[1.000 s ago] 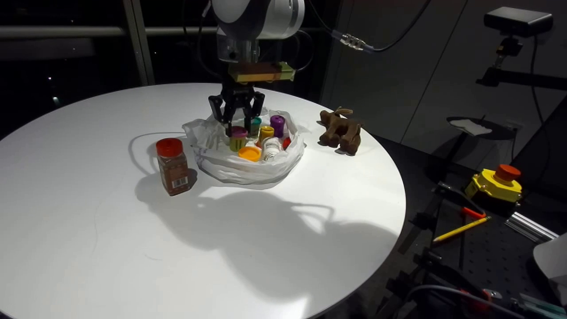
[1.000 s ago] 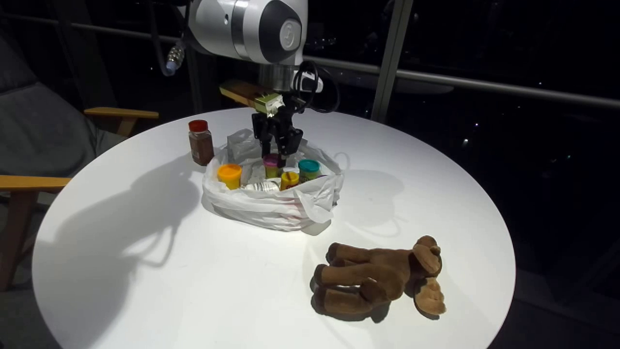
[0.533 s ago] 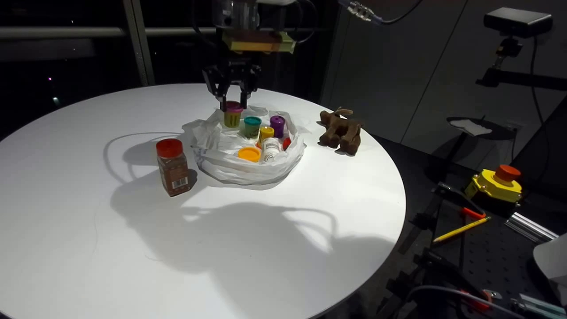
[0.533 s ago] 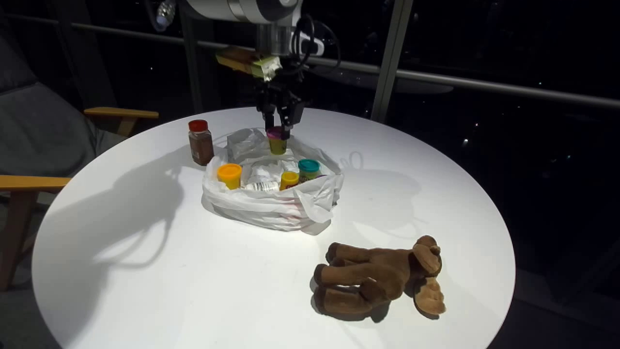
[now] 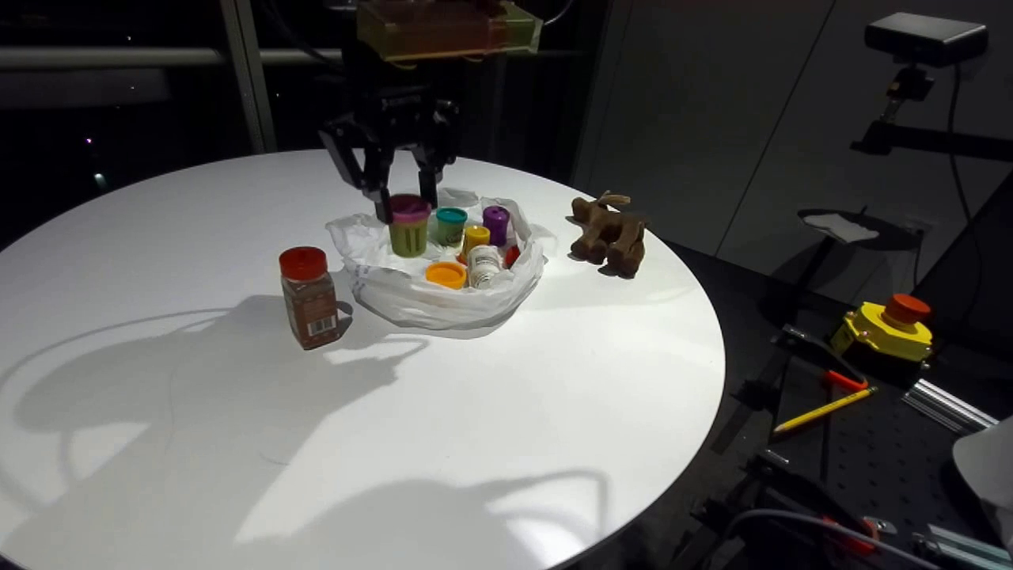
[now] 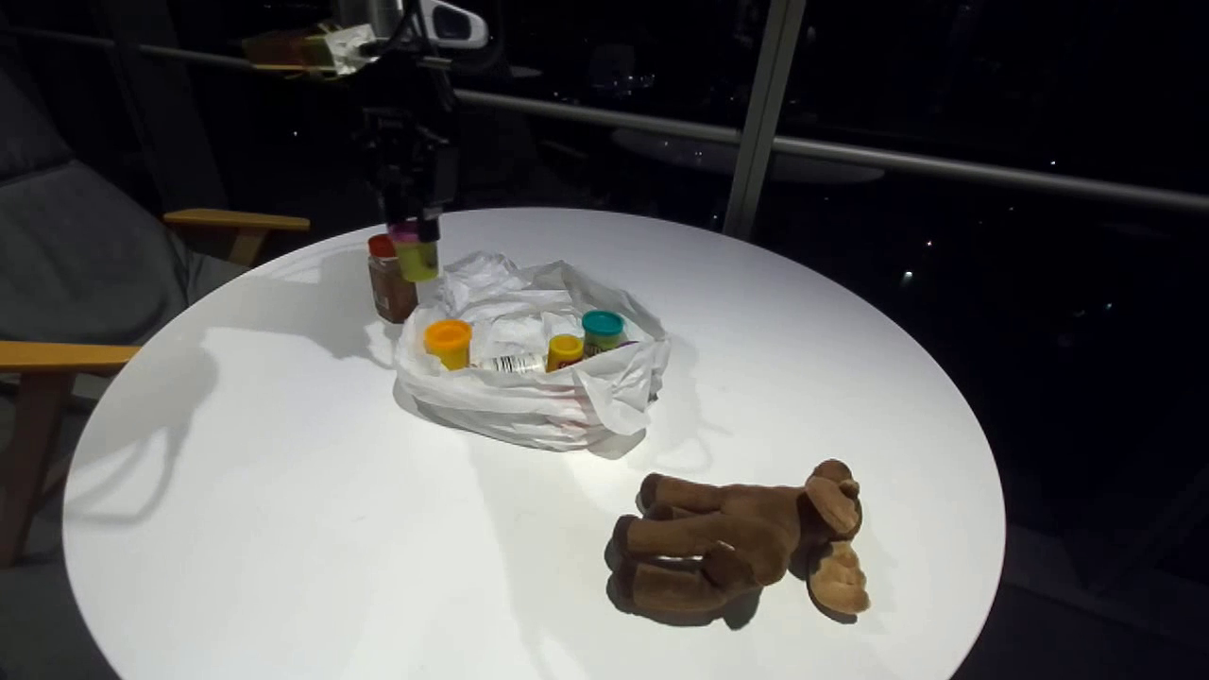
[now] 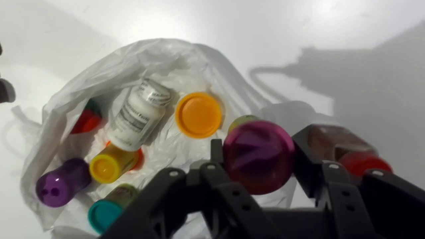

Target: Remove the things from the plastic bag and put them on the table

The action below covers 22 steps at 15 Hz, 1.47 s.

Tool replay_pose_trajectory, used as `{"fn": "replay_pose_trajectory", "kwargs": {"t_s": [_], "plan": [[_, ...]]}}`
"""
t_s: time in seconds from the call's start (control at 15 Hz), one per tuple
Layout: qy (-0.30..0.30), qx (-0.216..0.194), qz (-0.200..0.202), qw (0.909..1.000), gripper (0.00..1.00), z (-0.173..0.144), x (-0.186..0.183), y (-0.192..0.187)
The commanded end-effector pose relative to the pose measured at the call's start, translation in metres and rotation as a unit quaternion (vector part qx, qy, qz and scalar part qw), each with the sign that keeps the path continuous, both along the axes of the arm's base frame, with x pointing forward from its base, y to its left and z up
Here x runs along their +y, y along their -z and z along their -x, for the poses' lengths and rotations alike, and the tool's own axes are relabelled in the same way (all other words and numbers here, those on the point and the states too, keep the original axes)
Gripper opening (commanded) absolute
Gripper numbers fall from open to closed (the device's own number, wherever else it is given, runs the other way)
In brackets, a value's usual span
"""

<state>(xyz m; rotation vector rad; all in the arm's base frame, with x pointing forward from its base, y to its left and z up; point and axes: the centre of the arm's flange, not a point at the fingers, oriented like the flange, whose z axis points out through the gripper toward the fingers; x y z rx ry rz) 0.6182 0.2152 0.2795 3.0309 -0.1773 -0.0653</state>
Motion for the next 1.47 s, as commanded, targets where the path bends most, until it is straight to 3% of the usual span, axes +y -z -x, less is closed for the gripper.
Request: {"fn": "replay_pose_trajectory", "kwargs": {"t_s": [0.0,0.47,0.53,0.6,0.8,1.13,1.4], "plan": [[-0.029,0.034,-0.018,0.9989,0.24,0.026,0.035,0.030],[-0.035,0.054,-0.077,0.9950,0.24,0.031,0.063,0.088],[-0.034,0.055,-0.080,0.9947,0.60,0.031,0.063,0.091],[-0.034,0.054,-0.084,0.9944,0.74,0.033,0.062,0.091],[-0.028,0.044,-0.093,0.9943,0.97,0.032,0.055,0.080],[0.019,-0.024,-0.074,0.9968,1.00,0.024,0.021,0.025],[0.068,-0.030,-0.071,0.9947,1.00,0.014,-0.022,0.016]]}}
